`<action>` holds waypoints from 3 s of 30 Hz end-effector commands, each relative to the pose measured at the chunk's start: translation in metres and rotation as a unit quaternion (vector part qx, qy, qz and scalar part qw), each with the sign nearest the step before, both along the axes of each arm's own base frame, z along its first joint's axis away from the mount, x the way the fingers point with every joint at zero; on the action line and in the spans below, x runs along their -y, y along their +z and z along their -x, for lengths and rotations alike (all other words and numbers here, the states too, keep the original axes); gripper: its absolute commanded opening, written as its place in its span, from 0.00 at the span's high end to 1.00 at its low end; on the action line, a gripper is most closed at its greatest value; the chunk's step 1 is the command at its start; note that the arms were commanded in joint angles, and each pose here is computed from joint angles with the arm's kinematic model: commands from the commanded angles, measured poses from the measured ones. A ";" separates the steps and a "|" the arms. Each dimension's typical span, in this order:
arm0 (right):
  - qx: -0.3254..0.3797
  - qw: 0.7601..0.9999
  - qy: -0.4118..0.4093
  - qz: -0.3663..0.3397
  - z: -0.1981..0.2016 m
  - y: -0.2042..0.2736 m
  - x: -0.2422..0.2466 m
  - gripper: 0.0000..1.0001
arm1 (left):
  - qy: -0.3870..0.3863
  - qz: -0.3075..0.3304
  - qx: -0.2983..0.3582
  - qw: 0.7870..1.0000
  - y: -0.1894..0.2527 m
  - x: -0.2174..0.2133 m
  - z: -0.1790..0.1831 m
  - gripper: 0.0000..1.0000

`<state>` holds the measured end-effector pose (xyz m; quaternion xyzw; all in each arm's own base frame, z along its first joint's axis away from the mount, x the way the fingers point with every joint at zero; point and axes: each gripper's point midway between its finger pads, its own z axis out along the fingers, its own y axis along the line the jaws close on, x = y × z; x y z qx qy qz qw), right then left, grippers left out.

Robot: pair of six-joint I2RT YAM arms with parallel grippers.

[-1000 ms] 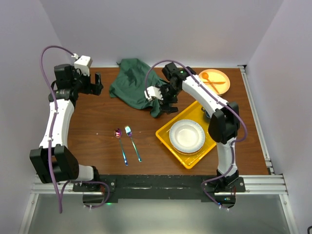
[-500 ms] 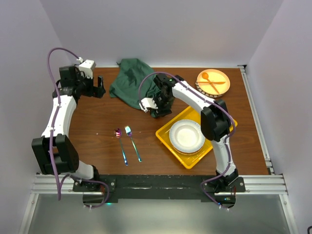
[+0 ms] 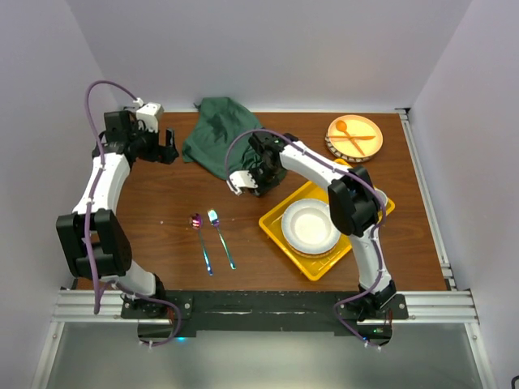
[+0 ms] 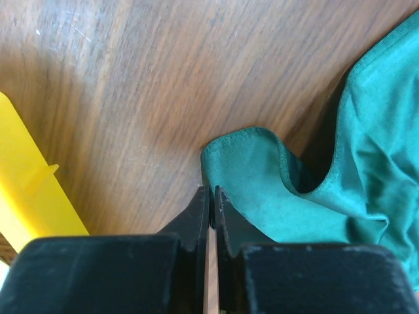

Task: Fold the napkin into a case and place the utensils inside
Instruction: Pick up the crumpled napkin from the corner of the board.

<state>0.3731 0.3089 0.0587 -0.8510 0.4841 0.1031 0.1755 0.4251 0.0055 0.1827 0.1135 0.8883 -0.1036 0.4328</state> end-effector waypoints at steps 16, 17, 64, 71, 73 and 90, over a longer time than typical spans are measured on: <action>0.078 0.930 -0.265 -0.241 -0.066 0.176 0.027 1.00 | -0.042 -0.012 -0.012 0.999 -0.077 -0.007 -0.077 0.44; 0.076 0.928 -0.271 -0.243 -0.067 0.176 0.027 1.00 | -0.027 -0.002 -0.016 1.000 -0.075 -0.007 -0.084 0.44; 0.089 0.880 -0.345 -0.315 -0.105 0.195 0.029 1.00 | -0.192 -0.099 0.041 0.976 -0.036 -0.030 0.024 0.20; 0.091 0.875 -0.355 -0.316 -0.098 0.200 0.037 1.00 | -0.423 -0.124 0.045 0.896 -0.060 0.006 0.010 0.28; 0.092 0.875 -0.356 -0.314 -0.097 0.200 0.039 1.00 | -0.485 -0.136 0.021 0.863 -0.081 0.014 0.009 0.32; 0.096 0.876 -0.363 -0.303 -0.095 0.197 0.052 1.00 | -0.553 -0.220 -0.038 0.802 -0.159 0.010 -0.020 0.36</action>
